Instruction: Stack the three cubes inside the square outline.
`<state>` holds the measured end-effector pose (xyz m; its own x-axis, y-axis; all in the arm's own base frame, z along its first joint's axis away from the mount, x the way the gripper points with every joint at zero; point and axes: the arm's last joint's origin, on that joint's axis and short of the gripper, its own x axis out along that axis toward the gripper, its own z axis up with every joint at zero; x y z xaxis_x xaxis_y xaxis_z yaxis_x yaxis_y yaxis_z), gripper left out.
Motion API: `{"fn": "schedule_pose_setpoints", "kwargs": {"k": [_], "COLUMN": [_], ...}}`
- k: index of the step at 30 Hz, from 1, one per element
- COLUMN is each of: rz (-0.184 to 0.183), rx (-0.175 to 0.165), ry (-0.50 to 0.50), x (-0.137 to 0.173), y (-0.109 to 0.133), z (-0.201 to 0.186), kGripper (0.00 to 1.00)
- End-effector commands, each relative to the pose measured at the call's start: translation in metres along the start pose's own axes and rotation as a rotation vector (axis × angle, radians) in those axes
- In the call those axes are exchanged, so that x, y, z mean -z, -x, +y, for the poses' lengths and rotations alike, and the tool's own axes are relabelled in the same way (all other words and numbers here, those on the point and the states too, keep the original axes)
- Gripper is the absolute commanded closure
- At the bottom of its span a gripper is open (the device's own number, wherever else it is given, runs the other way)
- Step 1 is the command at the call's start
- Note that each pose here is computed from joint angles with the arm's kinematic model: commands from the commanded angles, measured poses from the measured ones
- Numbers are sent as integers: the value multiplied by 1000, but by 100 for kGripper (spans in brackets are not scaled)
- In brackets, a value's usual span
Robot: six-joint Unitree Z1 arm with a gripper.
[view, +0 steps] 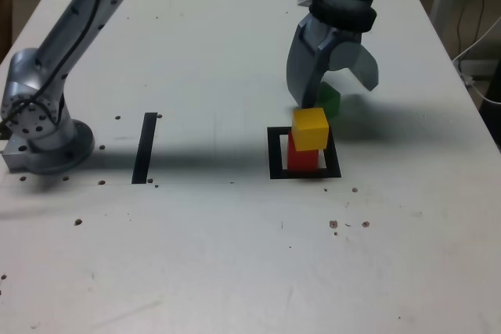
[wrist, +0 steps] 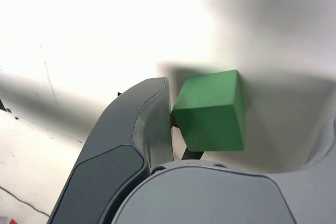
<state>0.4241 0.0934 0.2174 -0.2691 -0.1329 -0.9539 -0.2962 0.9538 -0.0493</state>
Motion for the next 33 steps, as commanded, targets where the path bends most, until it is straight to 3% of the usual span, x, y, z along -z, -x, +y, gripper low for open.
{"fn": "schedule_pose_setpoints", "kwargs": {"k": [1,6,9,33], "rz": [16,16,9,11], "rx": [7,-4,-10,-13], "ry": [2,-5,-21,-46], "x": [-1,-3,-5,-4], "y": [-4,-7,-8,-7], "z": [2,5,5,5], "kGripper": [23,64,77,80]}}
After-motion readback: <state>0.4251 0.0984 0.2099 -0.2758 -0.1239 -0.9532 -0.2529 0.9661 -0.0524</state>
